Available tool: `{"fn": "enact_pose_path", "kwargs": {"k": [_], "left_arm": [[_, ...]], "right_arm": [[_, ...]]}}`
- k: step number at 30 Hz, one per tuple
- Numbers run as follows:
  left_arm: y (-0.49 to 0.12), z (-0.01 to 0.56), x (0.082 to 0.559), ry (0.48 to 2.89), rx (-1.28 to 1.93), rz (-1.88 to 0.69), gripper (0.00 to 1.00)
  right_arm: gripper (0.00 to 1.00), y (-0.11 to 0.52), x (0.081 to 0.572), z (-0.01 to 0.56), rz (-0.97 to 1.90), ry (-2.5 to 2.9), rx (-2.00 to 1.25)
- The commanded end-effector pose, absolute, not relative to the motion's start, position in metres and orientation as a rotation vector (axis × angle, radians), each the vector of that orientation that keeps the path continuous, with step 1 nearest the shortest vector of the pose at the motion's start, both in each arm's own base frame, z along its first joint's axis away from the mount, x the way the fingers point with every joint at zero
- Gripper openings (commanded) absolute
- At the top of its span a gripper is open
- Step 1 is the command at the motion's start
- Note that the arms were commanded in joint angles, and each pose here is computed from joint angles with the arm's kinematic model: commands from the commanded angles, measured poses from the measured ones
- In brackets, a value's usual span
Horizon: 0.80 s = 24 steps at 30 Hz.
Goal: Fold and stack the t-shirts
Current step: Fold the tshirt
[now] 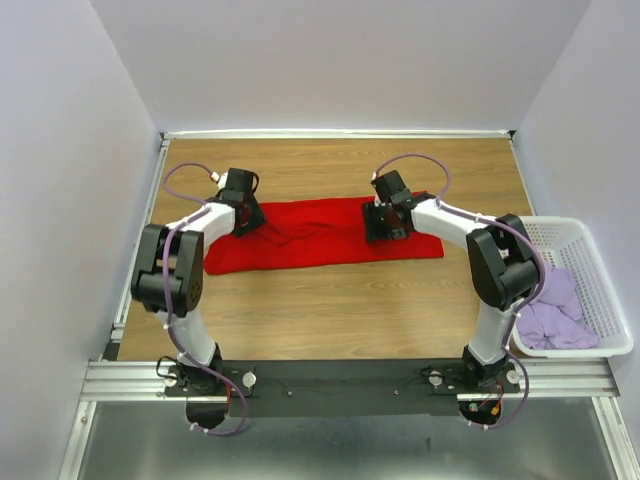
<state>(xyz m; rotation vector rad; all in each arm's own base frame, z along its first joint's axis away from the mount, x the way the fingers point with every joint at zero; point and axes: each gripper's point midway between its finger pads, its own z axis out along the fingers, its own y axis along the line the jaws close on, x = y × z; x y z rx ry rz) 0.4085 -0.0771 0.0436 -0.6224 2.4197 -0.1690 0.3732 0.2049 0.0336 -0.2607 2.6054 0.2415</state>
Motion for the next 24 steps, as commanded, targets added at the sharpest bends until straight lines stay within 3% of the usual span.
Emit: {"fn": "enact_pose_path", "kwargs": {"k": [1, 9, 17, 24], "left_arm": [[-0.073, 0.022, 0.416, 2.518, -0.541, -0.075, 0.54], [-0.061, 0.01, 0.441, 2.564, -0.45, 0.08, 0.55], [-0.065, 0.012, 0.514, 2.558, -0.182, 0.247, 0.57], [-0.122, 0.051, 0.591, 2.386, 0.043, 0.205, 0.6]], "right_arm": [[0.67, 0.19, 0.343, 0.014, 0.178, 2.71, -0.277], [0.69, 0.194, 0.267, -0.005, 0.312, 2.905, -0.351], [0.7, 0.277, 0.154, 0.005, 0.602, 3.018, -0.835], [0.71, 0.345, 0.141, 0.005, 0.733, 2.968, -1.031]]}}
